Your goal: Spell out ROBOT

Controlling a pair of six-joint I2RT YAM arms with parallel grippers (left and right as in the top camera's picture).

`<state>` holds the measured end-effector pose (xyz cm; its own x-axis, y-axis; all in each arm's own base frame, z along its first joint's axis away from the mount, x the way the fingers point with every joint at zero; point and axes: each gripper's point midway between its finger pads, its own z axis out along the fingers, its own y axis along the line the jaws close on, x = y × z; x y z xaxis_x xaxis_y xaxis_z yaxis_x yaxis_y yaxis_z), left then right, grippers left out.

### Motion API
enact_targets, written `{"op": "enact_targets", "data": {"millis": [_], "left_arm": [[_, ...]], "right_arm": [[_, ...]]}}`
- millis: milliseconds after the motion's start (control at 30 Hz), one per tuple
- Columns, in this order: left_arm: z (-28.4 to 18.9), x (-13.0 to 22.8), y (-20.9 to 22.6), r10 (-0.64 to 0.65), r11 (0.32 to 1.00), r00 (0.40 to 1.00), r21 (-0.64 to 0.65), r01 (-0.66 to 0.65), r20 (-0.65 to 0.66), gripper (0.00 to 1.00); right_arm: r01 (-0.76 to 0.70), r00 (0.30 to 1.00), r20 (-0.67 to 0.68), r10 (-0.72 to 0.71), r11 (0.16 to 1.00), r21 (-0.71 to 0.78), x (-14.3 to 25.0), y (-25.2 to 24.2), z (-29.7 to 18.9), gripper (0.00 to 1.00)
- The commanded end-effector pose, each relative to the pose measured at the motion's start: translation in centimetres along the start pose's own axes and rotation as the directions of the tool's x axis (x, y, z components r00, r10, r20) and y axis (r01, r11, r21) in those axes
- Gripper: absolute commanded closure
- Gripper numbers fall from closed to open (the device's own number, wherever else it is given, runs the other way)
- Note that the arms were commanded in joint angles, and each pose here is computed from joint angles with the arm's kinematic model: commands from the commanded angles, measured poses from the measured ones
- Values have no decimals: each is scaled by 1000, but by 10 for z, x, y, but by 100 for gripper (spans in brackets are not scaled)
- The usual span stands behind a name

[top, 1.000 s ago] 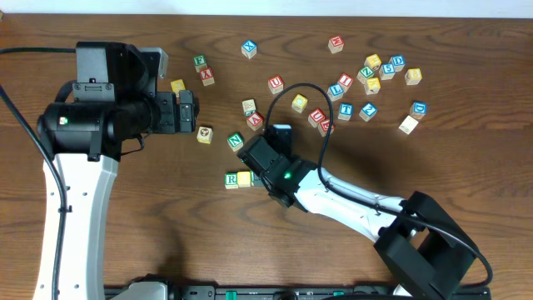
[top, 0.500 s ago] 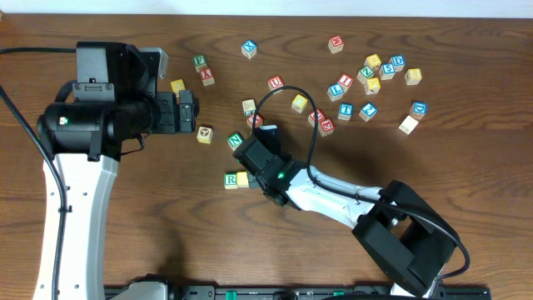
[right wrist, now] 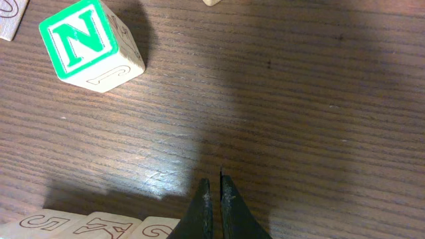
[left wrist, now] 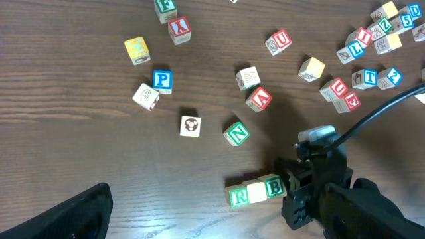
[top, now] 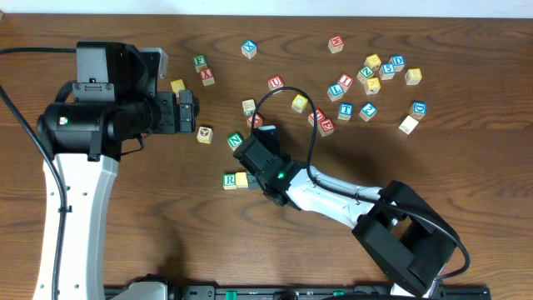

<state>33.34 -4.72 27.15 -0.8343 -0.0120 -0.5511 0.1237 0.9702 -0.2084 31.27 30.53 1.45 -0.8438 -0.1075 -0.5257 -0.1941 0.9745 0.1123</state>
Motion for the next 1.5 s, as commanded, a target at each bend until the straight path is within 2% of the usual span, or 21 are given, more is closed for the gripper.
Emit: {"op": "enact_targets", "data": {"millis": [0,700,1167,1467], "left_arm": [[-4,-4,-2,18,1000,1000,7,-18,15,2],[-4,-4,-2,18,1000,1000,7,-18,15,2],[-4,-4,-2,18,1000,1000,7,-18,15,2],[-4,-4,-2,18,1000,1000,7,-18,15,2]], "right_arm": [[16,999,29,-16,1000,18,-6,1,-1,99],[3,994,109,-3,1000,-3,-39,-8,2,99],[58,998,27,-54,979,-196,-28,28,-2,99],[42,999,-22,-47,982,-185,-17,24,-1,99]]}}
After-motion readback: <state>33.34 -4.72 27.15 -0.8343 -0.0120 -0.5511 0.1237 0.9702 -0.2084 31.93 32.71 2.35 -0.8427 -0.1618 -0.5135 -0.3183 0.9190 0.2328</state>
